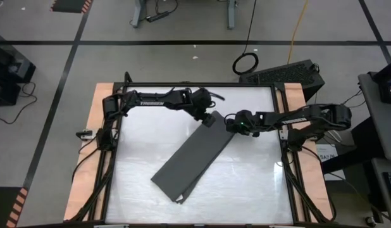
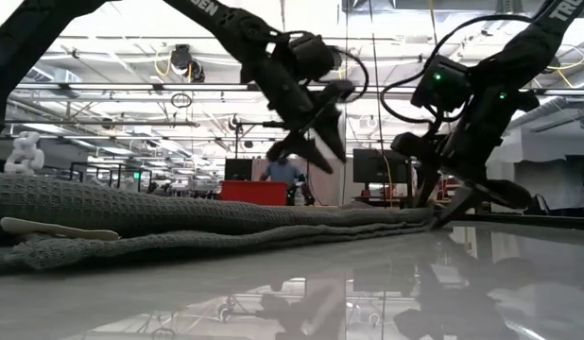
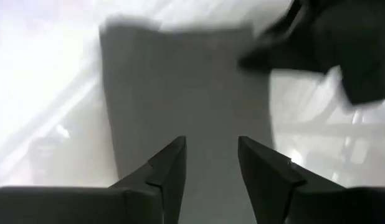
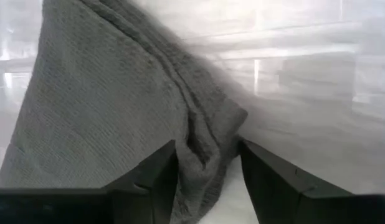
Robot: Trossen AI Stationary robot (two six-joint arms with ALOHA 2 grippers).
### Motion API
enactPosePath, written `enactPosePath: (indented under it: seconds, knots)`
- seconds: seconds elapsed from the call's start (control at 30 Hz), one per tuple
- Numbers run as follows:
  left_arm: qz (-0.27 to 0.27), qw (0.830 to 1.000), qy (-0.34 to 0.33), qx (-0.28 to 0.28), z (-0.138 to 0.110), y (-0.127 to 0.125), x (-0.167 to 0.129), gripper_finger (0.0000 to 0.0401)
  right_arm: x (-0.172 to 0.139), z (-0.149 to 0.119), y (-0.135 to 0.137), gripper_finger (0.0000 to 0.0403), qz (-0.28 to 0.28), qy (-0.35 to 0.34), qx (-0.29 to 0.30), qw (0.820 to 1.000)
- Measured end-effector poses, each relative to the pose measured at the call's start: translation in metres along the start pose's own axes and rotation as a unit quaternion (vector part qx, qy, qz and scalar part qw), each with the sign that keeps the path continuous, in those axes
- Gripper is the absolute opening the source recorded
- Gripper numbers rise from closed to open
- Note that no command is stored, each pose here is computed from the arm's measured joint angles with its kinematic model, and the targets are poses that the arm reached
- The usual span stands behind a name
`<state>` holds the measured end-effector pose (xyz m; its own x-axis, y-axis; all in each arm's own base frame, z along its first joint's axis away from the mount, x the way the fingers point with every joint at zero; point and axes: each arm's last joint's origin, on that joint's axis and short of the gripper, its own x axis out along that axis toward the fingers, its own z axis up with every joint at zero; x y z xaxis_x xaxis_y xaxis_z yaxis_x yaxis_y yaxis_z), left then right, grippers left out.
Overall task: Roll towel into tight, uniform cylinder
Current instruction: Roll the gray towel
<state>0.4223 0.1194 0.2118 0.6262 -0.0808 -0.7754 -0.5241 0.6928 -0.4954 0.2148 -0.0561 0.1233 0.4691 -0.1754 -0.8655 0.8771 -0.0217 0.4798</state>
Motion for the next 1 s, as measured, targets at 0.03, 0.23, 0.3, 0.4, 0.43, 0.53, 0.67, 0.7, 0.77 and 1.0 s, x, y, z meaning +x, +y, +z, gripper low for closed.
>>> enactPosePath:
  seconds: [0.03, 0.23, 0.3, 0.4, 0.43, 0.53, 0.67, 0.7, 0.77, 1.0]
  knots:
    - [0.002, 1.000, -0.010, 0.000, 0.004, -0.002, -0.003, 0.0151, 0.001, 0.000, 0.000, 0.0161, 0.001, 0.000, 0.000, 1.000]
    - [0.018, 0.999, -0.030, -0.024, 0.024, 0.005, -0.021, 0.0151, 0.002, 0.003, -0.001, 0.0119, 0.000, -0.004, 0.003, 1.000]
    - [0.014, 0.999, -0.028, -0.022, 0.029, 0.012, -0.024, 0.0151, 0.002, 0.005, -0.001, 0.0100, -0.001, -0.006, 0.007, 1.000]
    - [-0.028, 1.000, -0.009, -0.003, 0.035, 0.025, -0.026, 0.0154, 0.003, 0.007, -0.002, 0.0071, 0.002, -0.012, 0.011, 1.000]
    - [-0.042, 0.999, -0.003, 0.004, 0.037, 0.029, -0.026, 0.0159, 0.003, 0.008, -0.001, 0.0061, 0.005, -0.013, 0.013, 1.000]
    - [-0.063, 0.998, 0.021, 0.017, 0.039, 0.046, -0.018, 0.0188, 0.003, 0.009, 0.000, 0.0035, 0.014, -0.019, 0.018, 1.000]
    - [-0.066, 0.997, 0.030, 0.030, 0.041, 0.060, -0.010, 0.0232, 0.003, 0.010, 0.001, 0.0011, 0.016, -0.027, 0.017, 0.999]
    - [-0.064, 0.997, 0.035, 0.028, 0.040, 0.062, -0.007, 0.0238, 0.003, 0.010, 0.001, 0.0008, 0.016, -0.027, 0.008, 0.999]
    - [-0.060, 0.997, 0.045, 0.019, 0.038, 0.067, 0.000, 0.0244, 0.003, 0.010, 0.001, 0.0004, 0.015, -0.029, -0.015, 0.999]
    - [-0.066, 0.996, 0.059, 0.016, 0.035, 0.067, 0.008, 0.0247, 0.003, 0.010, 0.001, 0.0003, 0.013, -0.027, -0.067, 0.997]
